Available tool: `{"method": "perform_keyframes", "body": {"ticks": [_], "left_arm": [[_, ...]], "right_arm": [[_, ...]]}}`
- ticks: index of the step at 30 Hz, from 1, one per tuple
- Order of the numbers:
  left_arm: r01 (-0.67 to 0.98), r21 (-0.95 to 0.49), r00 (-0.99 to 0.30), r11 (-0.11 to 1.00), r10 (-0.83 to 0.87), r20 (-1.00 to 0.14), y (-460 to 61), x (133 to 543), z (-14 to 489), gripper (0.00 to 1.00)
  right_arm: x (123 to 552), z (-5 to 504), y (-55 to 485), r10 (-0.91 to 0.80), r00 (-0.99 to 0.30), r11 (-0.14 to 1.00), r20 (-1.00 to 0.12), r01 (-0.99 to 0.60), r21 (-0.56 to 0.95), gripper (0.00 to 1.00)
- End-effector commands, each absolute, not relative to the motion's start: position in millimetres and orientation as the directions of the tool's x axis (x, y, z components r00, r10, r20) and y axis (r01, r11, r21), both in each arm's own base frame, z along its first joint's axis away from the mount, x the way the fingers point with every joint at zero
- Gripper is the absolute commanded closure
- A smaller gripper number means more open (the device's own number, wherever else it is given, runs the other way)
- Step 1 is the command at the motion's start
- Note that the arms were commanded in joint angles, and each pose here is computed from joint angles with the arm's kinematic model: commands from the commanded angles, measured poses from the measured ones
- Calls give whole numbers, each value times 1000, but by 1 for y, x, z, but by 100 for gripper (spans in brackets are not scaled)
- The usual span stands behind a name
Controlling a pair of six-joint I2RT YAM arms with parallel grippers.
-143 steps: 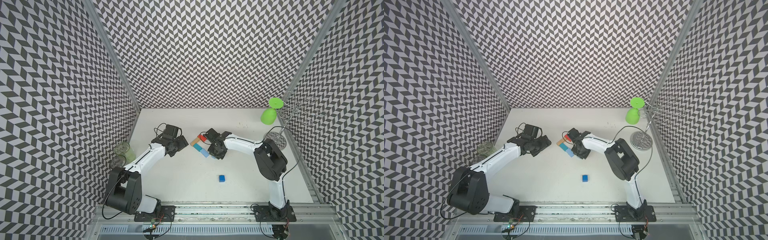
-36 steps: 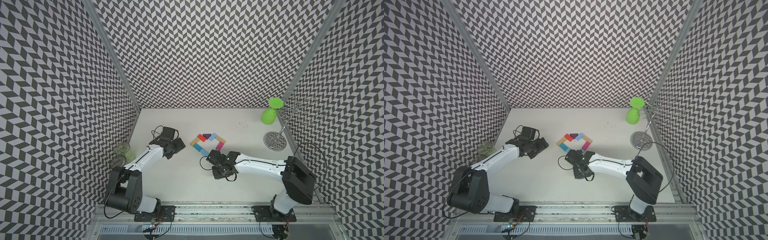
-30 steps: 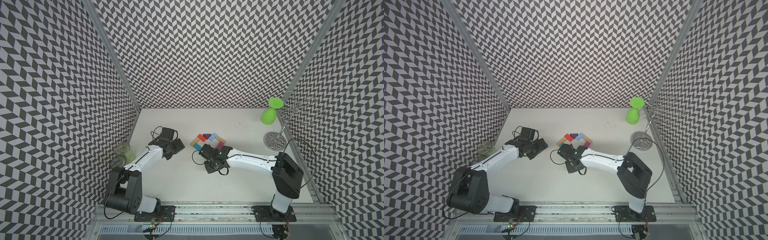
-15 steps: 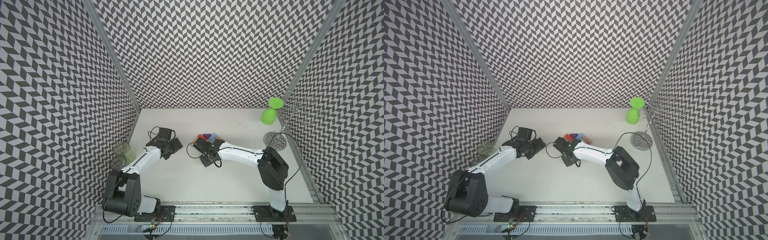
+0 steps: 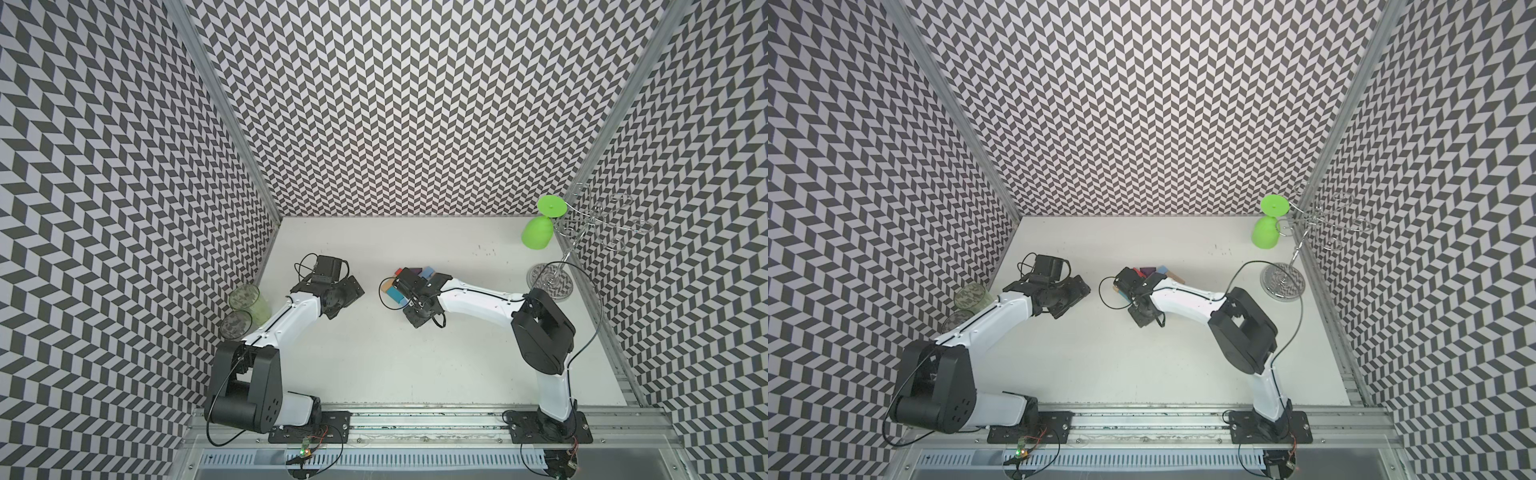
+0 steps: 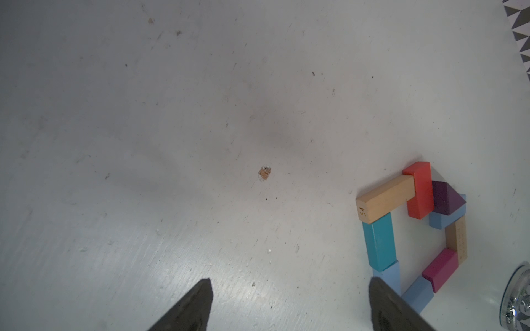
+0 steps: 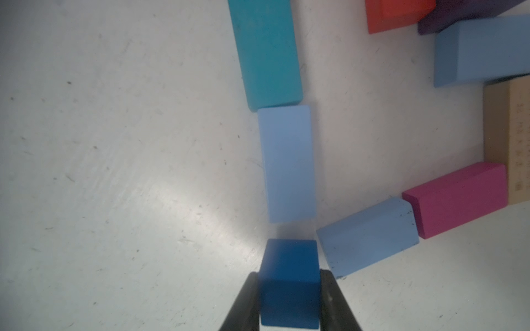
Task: Assemble a heart with building blocks
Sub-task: Assemble the building block at the center of the board.
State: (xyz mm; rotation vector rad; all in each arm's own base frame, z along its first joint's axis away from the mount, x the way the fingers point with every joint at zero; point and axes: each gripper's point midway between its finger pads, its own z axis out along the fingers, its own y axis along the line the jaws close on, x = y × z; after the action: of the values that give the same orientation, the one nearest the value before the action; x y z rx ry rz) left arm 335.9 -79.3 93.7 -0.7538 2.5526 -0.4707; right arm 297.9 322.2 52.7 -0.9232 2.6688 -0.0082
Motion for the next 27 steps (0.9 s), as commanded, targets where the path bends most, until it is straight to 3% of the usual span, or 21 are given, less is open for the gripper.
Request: {"method": "perform_keyframes", "body": {"ticks": [1,18,27], "left_arm": [[-419,-441,-754,794,-575,-319,-78,339,95,13],[-429,-441,-755,788,-581,-305,-78,342,90,13],[-430,-444,-753,786,-584,-304,-78,344,90,13]], "right_arm": [[303,46,325,-613,-729,782,-306,-614,-104,73],[314,36,320,-618,-731,778,-289,-622,-92,72],[315,34,320,-622,-732,775,-277,-625,-89,58]]}}
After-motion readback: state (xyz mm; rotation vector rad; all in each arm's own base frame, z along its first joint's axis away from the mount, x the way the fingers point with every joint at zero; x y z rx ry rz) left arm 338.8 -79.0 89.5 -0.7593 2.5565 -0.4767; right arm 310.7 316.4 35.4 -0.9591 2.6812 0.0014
